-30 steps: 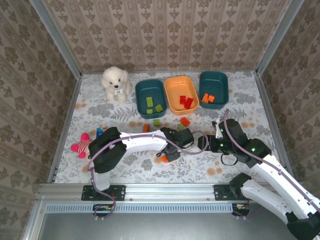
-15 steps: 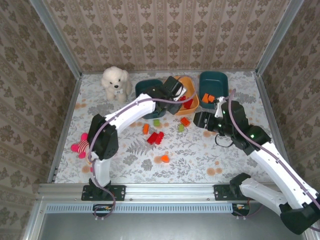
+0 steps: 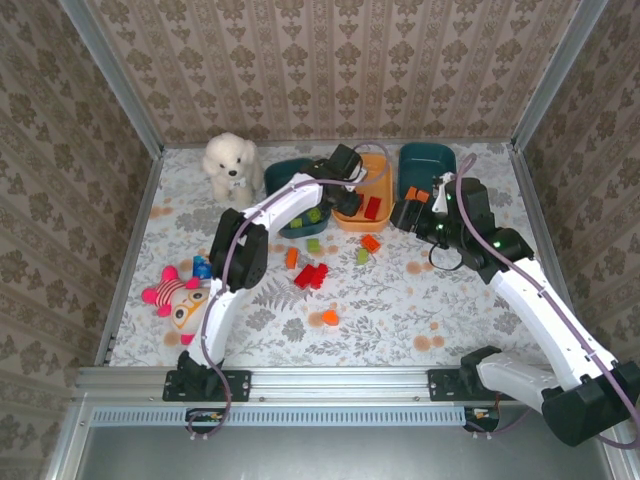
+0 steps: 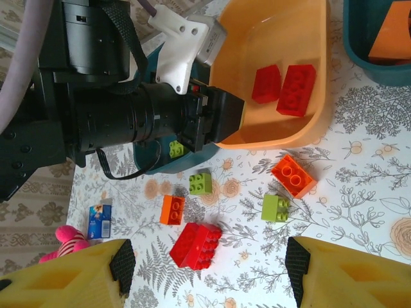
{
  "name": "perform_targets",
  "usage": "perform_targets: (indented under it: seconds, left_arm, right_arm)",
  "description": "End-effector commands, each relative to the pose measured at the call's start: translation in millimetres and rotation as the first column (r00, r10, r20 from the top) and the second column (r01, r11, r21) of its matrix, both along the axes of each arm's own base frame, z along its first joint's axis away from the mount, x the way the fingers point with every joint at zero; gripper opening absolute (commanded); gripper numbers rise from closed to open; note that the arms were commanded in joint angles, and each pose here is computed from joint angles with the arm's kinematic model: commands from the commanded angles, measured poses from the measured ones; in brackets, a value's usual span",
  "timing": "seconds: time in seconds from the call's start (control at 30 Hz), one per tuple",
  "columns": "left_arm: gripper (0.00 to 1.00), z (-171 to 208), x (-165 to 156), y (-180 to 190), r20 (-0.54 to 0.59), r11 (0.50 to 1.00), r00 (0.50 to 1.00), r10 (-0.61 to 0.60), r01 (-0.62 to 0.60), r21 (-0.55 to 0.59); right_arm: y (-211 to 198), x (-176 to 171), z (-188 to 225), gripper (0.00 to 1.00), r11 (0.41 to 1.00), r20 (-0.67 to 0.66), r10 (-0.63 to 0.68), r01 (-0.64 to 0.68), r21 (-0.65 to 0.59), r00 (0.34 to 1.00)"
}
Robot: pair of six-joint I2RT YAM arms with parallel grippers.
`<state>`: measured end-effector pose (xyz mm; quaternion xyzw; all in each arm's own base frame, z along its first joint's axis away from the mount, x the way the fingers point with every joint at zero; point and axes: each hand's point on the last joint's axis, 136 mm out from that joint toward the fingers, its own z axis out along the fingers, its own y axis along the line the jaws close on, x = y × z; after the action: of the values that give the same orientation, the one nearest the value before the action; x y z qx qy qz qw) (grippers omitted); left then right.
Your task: Sort the legos into containers by color
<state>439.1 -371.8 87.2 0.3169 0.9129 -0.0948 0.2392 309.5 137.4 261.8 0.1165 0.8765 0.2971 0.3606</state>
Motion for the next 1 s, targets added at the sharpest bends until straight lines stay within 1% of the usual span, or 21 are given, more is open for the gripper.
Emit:
perform_targets:
  seconds: [0.0,0.2,0.33,0.43,0.53,0.6,0.63,0.7,0.8,0.87,0.97]
  left_arm:
    - [0.44,-2.3,-3.4,-13.7,-0.041,0.998,0.999,-0.007,0.005,-0.057]
    - [0.55,-0.9,-4.5,-14.9,-0.045,0.998,0.999,0.003,-0.006,-0.063]
    - [0.6,15.7,-1.4,-14.6,-0.023,0.997,1.0,0.017,-0.019,-0.079]
    - [0.62,35.5,1.2,-13.4,0.005,0.995,0.999,0.033,-0.032,-0.095]
    - [0.64,64.0,3.6,-9.5,0.039,0.99,0.997,0.065,-0.06,-0.127]
    - [0.65,88.4,4.9,-1.6,0.057,0.981,0.991,0.118,-0.107,-0.164]
    - [0.66,98.4,5.7,3.2,0.059,0.973,0.987,0.147,-0.134,-0.186]
    - [0.67,120.2,5.5,15.2,0.053,0.948,0.976,0.213,-0.193,-0.253]
    - [0.68,148.8,-2.2,43.7,0.045,0.898,0.95,0.31,-0.277,-0.34]
    - [0.68,149.5,-11.8,72.0,0.018,0.863,0.924,0.382,-0.35,-0.364]
    - [0.69,141.9,-34.4,120.5,-0.033,0.807,0.878,0.477,-0.453,-0.38]
  right_arm:
    - [2.6,2.5,1.3,0.66,0.999,-0.011,0.014,-0.013,0.029,1.0]
    - [5.2,8.7,-6.6,0.66,0.999,-0.038,0.023,-0.022,0.036,0.999]
    - [7.3,13.2,-8.3,0.66,0.999,-0.046,0.026,-0.024,0.04,0.999]
    - [7.5,14.6,-11.1,0.66,0.999,-0.056,0.028,-0.026,0.033,0.998]
    - [6.3,13.9,-13.6,0.66,0.999,-0.061,0.03,-0.029,0.015,0.998]
    - [4.5,12.4,-16.3,0.65,0.999,-0.067,0.035,-0.035,-0.007,0.997]
    - [4.8,12.2,-16.5,0.65,0.999,-0.064,0.042,-0.043,-0.017,0.997]
    - [8.3,5.0,-23.2,0.64,0.993,-0.097,0.08,-0.088,-0.081,0.992]
    - [23.8,-1.5,-31.4,0.65,0.964,-0.129,0.166,-0.188,-0.187,0.978]
    - [43.4,-6.4,-39.0,0.64,0.94,-0.153,0.233,-0.263,-0.219,0.96]
    - [80.7,-13.3,-52.4,0.64,0.897,-0.194,0.328,-0.369,-0.242,0.925]
